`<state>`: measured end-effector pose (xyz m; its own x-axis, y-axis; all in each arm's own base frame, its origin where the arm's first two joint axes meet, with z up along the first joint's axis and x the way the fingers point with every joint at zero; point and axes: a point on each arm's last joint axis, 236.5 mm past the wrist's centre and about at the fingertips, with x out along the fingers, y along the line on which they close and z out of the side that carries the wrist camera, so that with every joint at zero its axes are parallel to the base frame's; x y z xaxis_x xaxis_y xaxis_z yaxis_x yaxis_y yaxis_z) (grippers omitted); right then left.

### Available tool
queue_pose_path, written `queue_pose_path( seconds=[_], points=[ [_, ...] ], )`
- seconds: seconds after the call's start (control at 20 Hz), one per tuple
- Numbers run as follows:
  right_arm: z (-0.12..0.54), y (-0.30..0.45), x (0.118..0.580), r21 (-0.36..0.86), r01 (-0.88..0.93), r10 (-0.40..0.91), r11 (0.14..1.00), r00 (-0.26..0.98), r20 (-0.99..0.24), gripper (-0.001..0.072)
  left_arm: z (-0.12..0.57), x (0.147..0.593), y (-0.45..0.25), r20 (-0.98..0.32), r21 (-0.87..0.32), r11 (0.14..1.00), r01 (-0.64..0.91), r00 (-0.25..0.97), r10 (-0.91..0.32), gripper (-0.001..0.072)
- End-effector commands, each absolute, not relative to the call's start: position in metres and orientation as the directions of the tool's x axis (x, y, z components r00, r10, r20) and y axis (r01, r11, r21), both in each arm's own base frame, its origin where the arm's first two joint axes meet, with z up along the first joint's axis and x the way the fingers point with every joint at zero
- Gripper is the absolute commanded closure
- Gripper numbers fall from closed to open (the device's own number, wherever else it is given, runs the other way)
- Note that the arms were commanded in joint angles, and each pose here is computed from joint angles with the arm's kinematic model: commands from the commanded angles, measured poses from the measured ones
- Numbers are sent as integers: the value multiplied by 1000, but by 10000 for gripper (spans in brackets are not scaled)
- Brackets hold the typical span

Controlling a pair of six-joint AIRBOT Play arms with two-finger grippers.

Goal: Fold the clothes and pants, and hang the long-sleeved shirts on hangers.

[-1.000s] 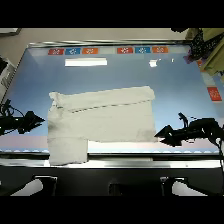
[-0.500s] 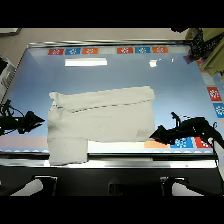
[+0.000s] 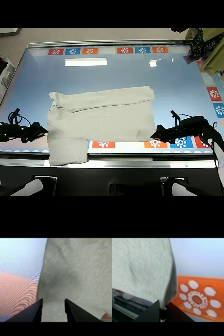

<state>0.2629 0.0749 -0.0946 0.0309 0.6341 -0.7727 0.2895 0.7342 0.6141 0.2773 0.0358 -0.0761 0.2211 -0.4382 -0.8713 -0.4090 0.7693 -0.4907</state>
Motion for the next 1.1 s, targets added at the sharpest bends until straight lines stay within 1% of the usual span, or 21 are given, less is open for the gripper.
queue_pose_path(
  seconds=[0.0, 0.05, 0.1, 0.15, 0.2, 0.4, 0.6, 0.7, 0.85, 0.95, 1.0, 1.05],
  points=[
    [-86, 78, 260, 624, 281, 644, 729, 27, -765, 678, -91, 266, 35, -883, -469, 789, -396, 198, -426, 372],
    [-85, 79, 258, 627, 280, 649, 727, 19, -761, 678, -92, 268, 37, -885, -466, 794, -391, 206, -418, 371],
    [-84, 81, 256, 630, 280, 654, 724, 10, -757, 678, -92, 269, 38, -886, -463, 796, -390, 210, -413, 286],
    [-83, 81, 254, 632, 280, 658, 723, 3, -753, 678, -92, 268, 39, -886, -464, 798, -385, 211, -413, 169],
    [-83, 82, 253, 633, 280, 660, 721, -1, -751, 678, -92, 267, 42, -886, -465, 794, -392, 213, -413, 163],
    [-82, 82, 254, 633, 279, 658, 723, 2, -753, 678, -94, 261, 49, -881, -472, 769, -431, 219, -418, 163],
    [-83, 82, 254, 632, 279, 658, 723, 2, -753, 678, -100, 256, 31, -854, -518, 734, -439, 223, -470, 164],
    [-83, 82, 254, 633, 279, 658, 722, 2, -753, 678, -104, 255, 32, -857, -513, 733, -447, 226, -463, 184],
    [-82, 82, 253, 633, 279, 659, 722, 0, -752, 678, -106, 259, 37, -863, -505, 736, -450, 241, -444, 192],
    [-82, 82, 254, 633, 279, 659, 722, 1, -752, 679, -108, 257, 35, -860, -508, 732, -454, 228, -456, 263],
    [-82, 82, 254, 633, 279, 659, 722, 1, -752, 679, -110, 256, 34, -860, -508, 730, -457, 224, -458, 263],
    [-82, 82, 253, 634, 280, 660, 721, 0, -751, 679, -110, 256, 34, -860, -508, 730, -458, 222, -460, 277]
  ],
)
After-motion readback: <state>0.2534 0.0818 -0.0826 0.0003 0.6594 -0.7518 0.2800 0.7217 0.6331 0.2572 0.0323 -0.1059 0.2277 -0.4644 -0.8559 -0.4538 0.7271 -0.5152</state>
